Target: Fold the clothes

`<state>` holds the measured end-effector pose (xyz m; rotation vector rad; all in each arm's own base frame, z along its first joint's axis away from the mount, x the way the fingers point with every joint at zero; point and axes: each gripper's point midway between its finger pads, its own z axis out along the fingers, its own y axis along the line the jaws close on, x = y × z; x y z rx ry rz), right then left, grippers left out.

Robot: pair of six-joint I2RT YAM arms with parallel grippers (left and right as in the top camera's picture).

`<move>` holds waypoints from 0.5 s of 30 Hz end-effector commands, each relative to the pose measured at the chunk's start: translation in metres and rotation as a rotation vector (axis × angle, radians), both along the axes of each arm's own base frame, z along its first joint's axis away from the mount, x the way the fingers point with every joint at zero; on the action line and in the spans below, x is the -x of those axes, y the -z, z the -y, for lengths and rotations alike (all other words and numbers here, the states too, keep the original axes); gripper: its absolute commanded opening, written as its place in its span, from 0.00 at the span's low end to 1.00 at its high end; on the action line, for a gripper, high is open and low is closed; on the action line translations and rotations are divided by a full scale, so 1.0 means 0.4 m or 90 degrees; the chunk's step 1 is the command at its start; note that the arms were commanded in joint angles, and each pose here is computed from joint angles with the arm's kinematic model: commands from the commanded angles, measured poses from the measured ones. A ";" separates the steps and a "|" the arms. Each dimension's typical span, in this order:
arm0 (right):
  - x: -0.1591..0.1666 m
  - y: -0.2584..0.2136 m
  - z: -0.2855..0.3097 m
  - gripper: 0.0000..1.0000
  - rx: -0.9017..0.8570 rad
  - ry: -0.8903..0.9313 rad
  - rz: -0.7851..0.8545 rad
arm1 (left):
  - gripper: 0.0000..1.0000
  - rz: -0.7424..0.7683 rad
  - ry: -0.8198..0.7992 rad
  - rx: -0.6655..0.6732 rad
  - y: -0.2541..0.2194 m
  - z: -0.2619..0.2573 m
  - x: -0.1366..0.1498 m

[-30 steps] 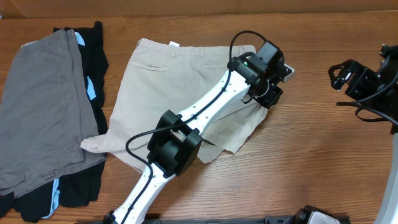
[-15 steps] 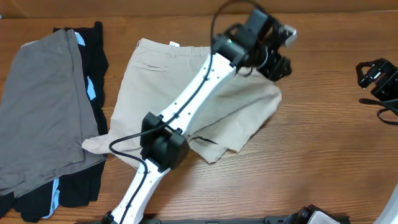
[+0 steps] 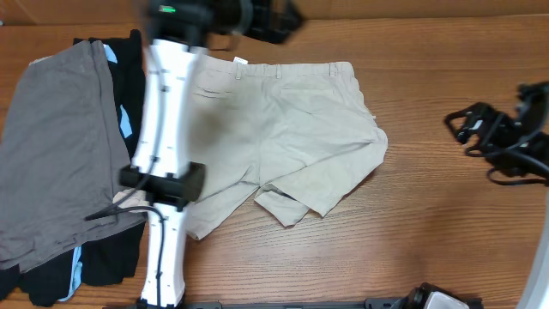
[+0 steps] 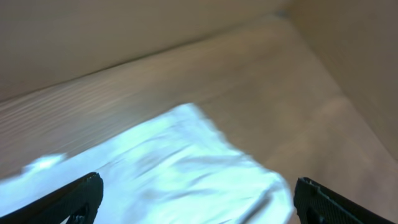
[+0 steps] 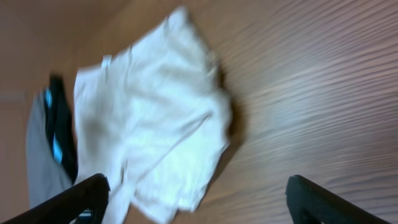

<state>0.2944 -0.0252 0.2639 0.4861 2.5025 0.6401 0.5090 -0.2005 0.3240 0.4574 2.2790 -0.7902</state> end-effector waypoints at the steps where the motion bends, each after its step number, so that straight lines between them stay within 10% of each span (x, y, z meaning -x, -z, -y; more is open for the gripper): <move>1: 0.028 0.063 -0.098 0.91 -0.023 -0.066 -0.050 | 1.00 -0.001 -0.045 0.023 -0.051 -0.125 0.007; 15: 0.097 0.419 -0.364 0.84 0.067 -0.043 -0.195 | 1.00 -0.081 -0.191 -0.070 0.035 -0.341 0.005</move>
